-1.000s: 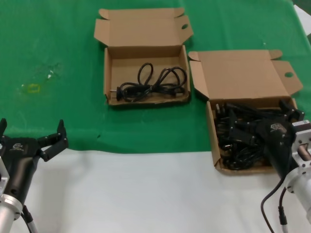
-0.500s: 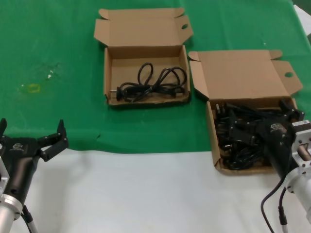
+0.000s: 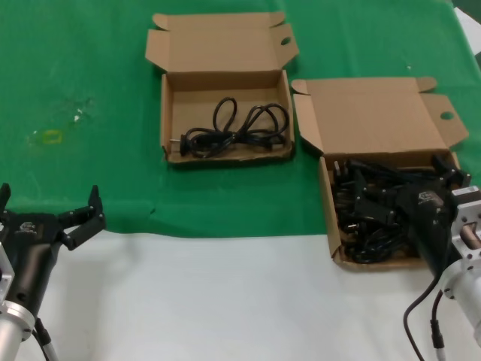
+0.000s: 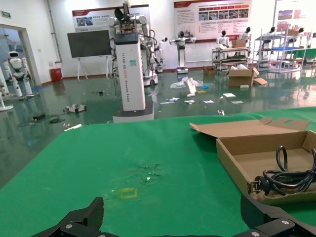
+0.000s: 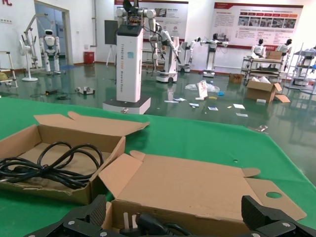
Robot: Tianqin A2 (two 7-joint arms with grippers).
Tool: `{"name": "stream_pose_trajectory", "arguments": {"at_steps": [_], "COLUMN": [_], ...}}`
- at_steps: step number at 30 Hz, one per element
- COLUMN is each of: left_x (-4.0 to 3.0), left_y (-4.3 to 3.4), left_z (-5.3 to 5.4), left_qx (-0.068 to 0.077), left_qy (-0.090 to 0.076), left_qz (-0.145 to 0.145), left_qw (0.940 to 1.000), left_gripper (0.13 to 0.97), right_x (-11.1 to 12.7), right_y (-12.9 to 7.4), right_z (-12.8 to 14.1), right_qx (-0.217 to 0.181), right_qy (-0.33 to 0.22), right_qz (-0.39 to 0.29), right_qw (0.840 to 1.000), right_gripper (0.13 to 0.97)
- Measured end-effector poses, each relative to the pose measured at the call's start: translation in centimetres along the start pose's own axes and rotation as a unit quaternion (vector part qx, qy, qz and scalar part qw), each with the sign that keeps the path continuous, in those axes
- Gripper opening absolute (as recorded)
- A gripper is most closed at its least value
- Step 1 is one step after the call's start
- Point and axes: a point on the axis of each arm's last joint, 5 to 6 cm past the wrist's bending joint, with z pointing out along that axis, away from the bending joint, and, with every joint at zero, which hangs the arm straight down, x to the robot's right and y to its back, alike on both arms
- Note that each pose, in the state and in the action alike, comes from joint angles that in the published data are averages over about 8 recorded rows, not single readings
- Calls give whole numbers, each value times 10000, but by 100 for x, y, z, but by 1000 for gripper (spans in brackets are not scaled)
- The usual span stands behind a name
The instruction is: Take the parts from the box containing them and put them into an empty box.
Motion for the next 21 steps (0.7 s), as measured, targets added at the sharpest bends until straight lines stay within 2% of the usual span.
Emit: {"name": "stream_pose_trajectory", "arguments": {"at_steps": [21], "left_x": [0], "left_y": [0], "left_z": [0], "left_qx": [0], "left_qy": [0], "left_qz": [0], "left_qw": [10000], "left_gripper": [966], "right_x": [0], "right_y": [0], "right_z": [0], "right_qx": [0], "right_qy": [0], "right_qz": [0], "right_qw": [10000], "right_gripper": [966]}}
